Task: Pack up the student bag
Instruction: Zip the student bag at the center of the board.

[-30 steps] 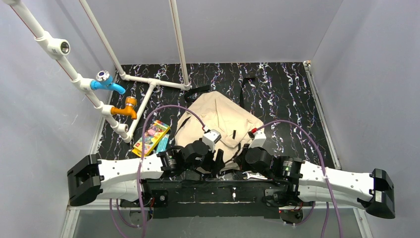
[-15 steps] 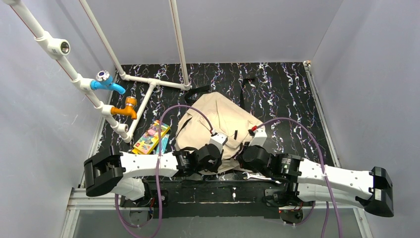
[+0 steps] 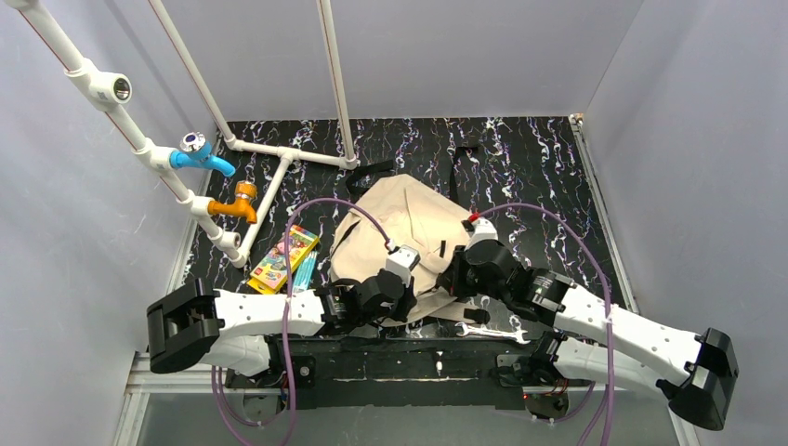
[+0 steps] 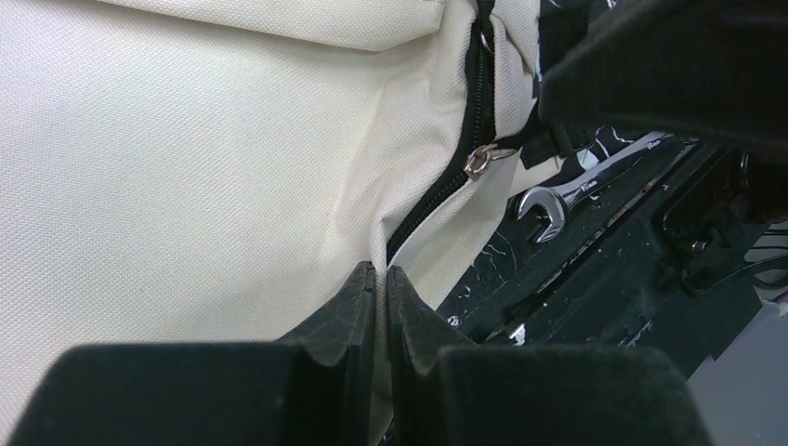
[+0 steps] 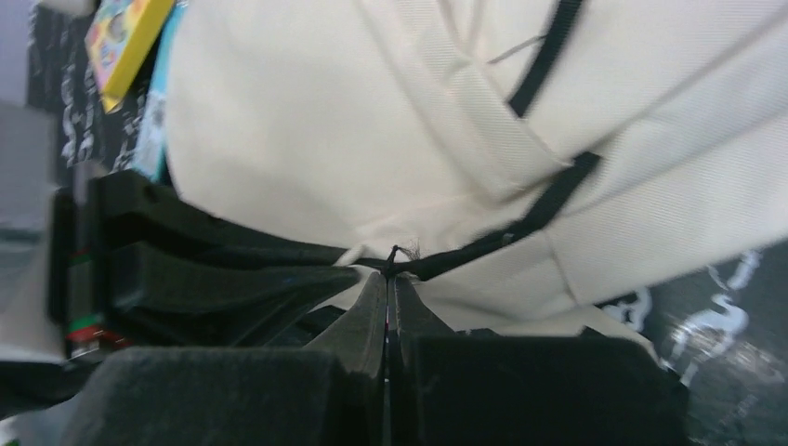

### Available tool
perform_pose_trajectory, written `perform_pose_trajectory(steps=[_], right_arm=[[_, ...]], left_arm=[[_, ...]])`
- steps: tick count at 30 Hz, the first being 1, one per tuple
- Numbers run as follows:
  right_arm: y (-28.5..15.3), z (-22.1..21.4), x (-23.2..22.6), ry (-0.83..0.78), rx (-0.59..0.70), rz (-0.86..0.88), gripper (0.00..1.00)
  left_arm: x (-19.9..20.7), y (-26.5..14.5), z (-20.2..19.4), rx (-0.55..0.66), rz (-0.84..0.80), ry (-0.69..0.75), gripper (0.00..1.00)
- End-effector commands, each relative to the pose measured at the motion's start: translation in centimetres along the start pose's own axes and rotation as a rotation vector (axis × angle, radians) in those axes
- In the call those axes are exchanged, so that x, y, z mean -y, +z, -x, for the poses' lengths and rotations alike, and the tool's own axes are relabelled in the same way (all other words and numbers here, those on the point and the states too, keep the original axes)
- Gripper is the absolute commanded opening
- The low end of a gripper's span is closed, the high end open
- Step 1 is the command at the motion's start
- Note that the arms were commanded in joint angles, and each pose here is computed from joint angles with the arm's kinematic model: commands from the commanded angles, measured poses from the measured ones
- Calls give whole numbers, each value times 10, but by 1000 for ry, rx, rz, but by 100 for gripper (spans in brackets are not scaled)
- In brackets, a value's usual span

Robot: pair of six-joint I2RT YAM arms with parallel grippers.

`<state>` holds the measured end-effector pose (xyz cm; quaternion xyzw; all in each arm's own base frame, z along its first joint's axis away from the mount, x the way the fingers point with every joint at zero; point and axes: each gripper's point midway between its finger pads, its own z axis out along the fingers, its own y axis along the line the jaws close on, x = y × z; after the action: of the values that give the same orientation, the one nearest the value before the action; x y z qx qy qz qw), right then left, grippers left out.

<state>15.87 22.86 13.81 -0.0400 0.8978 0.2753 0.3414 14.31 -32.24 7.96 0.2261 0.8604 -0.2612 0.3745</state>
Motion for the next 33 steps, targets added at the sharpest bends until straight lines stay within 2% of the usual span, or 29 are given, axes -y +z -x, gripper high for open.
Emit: perform_pose_trajectory(steps=[1, 6, 8, 12, 13, 15, 17, 18, 22, 24, 27, 29, 33], right_arm=[[-5, 3, -73, -72, 4, 323, 1], [-12, -35, -118, 160, -86, 594, 1], [-14, -39, -122, 241, -94, 616, 1], [-12, -21, -108, 226, -9, 509, 1], [-13, -19, -101, 197, -2, 460, 1], [-8, -21, -78, 133, -7, 319, 3], [-6, -24, -64, 31, -34, 231, 33], [-6, -23, -59, -21, -53, 180, 44], [-19, -10, -42, -97, -62, 55, 73], [-28, 1, -34, -74, -32, 5, 79], [-35, 10, -14, 4, 5, -75, 82], [-35, 8, 2, 53, -3, -126, 78], [-23, -1, 15, 199, -86, -119, 79]], left_arm=[[-21, 2, -24, -72, 65, 61, 0], [-4, 8, -5, 26, -8, 31, 0], [1, 10, -1, 47, -36, 19, 0], [11, 7, -1, 41, -89, 17, 0], [13, 5, -1, 41, -104, 12, 2], [12, -3, -2, 46, -120, -10, 13], [11, -14, -5, 51, -138, -38, 30], [9, -20, -5, 53, -141, -52, 38], [6, -42, -3, 49, -160, -83, 52], [8, -52, 1, 46, -172, -82, 61], [9, -62, 9, 13, -149, -51, 64], [9, -66, 13, -28, -120, -26, 60], [27, -66, 24, -93, -121, -39, 48]])
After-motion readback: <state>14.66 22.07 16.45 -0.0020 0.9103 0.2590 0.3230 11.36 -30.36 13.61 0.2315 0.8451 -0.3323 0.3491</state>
